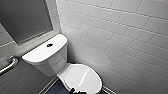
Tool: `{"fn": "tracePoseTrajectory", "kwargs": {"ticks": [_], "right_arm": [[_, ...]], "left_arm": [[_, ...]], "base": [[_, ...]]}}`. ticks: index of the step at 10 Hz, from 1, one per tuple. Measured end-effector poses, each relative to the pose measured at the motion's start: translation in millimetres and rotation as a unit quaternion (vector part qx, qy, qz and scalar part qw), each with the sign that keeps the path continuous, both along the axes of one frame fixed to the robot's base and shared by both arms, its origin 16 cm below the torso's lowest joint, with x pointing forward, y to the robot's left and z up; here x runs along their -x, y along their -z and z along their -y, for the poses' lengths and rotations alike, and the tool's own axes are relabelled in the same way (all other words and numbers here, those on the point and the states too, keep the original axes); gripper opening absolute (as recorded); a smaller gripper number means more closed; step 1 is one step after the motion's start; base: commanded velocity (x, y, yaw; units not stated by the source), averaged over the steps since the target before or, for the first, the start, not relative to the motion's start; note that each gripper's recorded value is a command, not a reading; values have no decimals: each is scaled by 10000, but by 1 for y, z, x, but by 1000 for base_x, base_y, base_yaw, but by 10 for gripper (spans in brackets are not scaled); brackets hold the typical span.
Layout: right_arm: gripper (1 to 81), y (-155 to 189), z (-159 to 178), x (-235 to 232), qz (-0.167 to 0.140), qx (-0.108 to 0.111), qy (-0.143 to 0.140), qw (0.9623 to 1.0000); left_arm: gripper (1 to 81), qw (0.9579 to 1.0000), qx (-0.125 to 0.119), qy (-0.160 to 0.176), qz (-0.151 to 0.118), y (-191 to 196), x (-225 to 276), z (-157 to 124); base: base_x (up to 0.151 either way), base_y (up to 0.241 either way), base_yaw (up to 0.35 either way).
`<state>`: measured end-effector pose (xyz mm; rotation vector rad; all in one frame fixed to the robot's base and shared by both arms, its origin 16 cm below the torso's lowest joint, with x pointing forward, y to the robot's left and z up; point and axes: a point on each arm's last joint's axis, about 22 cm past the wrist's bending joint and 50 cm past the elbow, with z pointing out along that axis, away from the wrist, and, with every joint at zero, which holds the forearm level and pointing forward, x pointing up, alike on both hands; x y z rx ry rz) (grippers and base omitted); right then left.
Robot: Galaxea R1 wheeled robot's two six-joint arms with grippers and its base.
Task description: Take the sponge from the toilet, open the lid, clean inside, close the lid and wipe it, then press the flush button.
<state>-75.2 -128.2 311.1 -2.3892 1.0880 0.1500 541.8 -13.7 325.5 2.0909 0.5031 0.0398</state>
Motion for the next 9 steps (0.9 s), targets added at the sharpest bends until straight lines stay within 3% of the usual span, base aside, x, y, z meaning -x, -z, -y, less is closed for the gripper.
{"fn": "tracePoseTrajectory", "kwargs": {"ticks": [2, 9], "right_arm": [[10, 0, 0, 0, 2, -3, 2, 10000], [10, -4, -1, -3, 12, -51, 31, 10000]], "left_arm": [[811, 9997, 16, -223, -67, -2, -13, -7], [811, 9995, -65, -308, -42, 5, -22, -9]], "base": [[0, 0, 0], [0, 0, 0]]}}
